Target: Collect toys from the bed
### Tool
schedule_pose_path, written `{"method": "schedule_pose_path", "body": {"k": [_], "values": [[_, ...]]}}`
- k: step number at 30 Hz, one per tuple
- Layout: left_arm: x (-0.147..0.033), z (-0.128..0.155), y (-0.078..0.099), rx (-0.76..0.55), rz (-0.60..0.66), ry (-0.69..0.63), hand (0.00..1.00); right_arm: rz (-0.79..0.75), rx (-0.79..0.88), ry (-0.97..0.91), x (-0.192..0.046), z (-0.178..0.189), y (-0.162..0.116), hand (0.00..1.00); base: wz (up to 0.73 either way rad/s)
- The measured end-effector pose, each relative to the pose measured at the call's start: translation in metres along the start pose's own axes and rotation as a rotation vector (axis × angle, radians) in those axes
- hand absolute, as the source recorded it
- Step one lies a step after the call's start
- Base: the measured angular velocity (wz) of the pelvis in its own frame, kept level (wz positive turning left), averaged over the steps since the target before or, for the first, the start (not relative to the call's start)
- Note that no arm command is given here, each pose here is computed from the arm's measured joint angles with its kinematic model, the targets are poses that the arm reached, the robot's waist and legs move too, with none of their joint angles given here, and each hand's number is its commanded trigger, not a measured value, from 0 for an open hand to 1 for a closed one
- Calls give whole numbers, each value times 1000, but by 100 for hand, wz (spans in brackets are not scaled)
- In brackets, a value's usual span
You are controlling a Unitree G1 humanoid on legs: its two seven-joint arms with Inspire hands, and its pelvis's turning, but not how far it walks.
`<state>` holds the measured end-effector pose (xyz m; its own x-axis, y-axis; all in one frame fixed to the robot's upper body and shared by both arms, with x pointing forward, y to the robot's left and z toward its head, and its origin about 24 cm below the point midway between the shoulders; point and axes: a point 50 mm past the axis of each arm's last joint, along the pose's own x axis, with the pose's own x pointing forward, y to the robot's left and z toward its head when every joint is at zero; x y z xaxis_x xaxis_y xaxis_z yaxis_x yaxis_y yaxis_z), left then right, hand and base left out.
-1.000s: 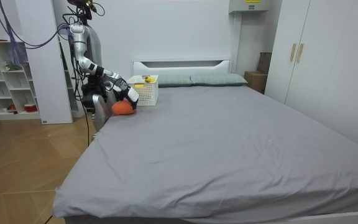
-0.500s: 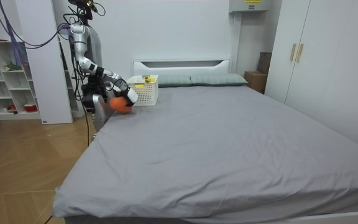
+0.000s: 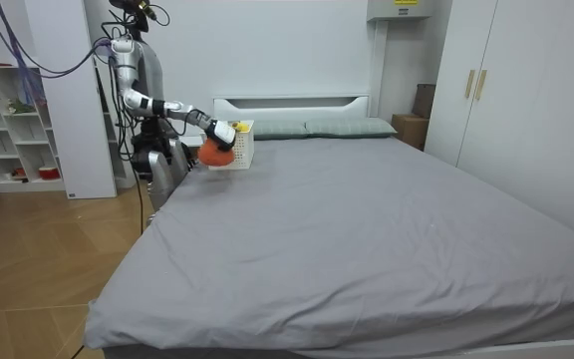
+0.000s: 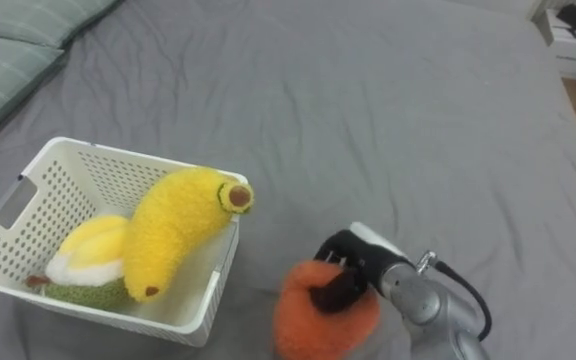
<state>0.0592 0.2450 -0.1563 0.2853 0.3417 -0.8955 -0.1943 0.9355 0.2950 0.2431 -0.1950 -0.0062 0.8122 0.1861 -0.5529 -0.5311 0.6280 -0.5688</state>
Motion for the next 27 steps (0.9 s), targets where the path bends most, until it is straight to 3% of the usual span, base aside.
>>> {"method": "schedule_pose_path", "body": {"k": [10,18,27], "values": [[1,-2,11,-42,26,7,0,-196,-40,-73,-13,16,-51,100,0],[1,-2,20,-25,46,2,0,-367,-102,-264,-21,73,-93,100,1],[1,-3,23,46,58,1,0,-449,-180,-428,-42,118,-103,100,0]]}}
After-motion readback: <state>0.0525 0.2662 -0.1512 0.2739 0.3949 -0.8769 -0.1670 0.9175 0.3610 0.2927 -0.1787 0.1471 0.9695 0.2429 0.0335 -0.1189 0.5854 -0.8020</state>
